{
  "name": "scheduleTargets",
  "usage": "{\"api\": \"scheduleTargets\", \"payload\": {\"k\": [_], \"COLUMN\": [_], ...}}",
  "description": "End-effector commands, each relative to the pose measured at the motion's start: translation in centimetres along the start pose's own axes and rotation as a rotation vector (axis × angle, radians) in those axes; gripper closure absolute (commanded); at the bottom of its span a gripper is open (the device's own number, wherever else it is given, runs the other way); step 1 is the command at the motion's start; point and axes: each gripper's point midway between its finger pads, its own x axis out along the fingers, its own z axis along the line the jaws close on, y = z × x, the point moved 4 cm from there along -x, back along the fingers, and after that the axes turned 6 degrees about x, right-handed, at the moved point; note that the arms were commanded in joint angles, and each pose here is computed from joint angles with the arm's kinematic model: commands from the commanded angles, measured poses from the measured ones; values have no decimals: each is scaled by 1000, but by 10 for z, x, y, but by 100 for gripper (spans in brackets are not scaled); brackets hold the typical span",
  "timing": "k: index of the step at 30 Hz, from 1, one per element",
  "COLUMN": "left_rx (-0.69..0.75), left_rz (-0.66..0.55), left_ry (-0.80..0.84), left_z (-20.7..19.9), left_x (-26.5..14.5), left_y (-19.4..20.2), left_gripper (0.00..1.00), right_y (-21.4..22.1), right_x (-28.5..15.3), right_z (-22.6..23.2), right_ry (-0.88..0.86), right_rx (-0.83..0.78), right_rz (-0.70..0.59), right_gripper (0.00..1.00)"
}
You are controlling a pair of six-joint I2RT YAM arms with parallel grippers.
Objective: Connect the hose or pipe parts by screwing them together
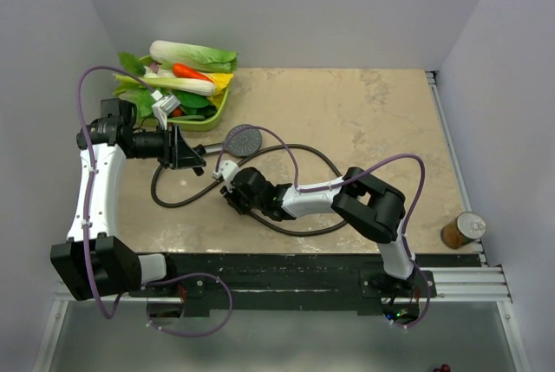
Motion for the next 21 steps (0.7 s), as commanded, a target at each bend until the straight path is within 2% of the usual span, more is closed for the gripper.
{"api": "scheduleTargets", "payload": {"k": [1,2,3,5,15,19,21], "left_rx": [48,49,53,55,62,59,56], "left_rz": [-42,-44,-43,-46,-51,-48,-47], "left_ry": [28,31,30,30,26,29,28], "left_z": [-5,-5,-6,-7,-9,-8,-8], "left_x": [-3,-3,-3,-3,-5,-4,-3], "left_y": [-6,-7,-7,-7,-7,-6,-5], "left_gripper": [100,100,100,100,100,100,100], "right_y": [-16,-16,-15,-13,-18,-21,-24], "right_x": [-4,0,1,2,4,4,4], "right_z": [4,5,5,4,4,4,6], "right_ry": [-33,-33,-30,-25,-18,-16,-26], "right_rx": [8,7,3,11,25,42,49], "right_rz": [-62,-53,-39,-37,-63,-81,-94], "right_gripper": [79,60,56,54,56,65,66]}}
